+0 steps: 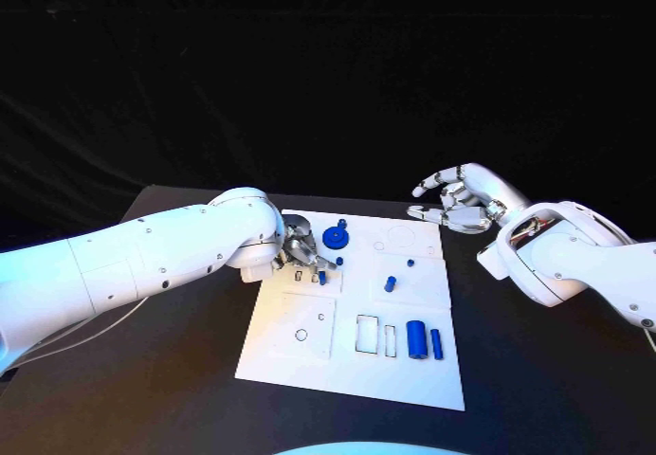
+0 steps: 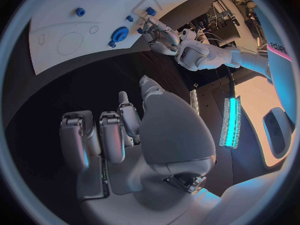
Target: Assemble the parts on the task board
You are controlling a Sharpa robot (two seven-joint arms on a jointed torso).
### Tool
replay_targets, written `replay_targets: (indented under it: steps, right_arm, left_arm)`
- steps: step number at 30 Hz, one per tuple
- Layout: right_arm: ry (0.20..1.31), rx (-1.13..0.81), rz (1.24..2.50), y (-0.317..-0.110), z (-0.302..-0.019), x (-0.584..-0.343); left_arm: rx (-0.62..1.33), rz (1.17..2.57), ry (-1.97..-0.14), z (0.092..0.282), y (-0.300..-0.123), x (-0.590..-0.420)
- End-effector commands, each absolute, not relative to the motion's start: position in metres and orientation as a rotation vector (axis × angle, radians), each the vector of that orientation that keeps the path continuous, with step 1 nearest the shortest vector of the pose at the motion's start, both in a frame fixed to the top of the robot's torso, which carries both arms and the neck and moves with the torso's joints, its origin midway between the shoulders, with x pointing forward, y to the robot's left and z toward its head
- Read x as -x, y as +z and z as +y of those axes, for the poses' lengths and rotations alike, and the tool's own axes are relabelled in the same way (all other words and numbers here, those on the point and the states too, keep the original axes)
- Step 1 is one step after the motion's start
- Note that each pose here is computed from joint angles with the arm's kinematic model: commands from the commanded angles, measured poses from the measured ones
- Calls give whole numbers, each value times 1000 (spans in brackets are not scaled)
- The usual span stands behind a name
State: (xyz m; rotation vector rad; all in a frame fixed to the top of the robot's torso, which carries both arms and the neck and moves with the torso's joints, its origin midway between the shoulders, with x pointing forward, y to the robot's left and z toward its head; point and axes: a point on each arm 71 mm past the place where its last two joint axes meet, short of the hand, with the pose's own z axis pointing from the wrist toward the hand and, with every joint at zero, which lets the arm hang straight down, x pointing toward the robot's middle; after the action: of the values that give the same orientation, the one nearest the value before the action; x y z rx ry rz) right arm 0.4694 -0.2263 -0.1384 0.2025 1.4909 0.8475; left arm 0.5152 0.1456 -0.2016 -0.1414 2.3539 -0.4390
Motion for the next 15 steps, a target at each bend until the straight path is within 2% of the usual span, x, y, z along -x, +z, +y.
replay_targets:
  steps: [1,15]
  right_arm:
    - [848,-189,1503,-140,-225,-469]
    - [847,-190,1504,-140,-225,-469]
  left_arm:
    - [116,2377,-450,142,-201,-514]
    - [95,2399,-456,138,-204,-512]
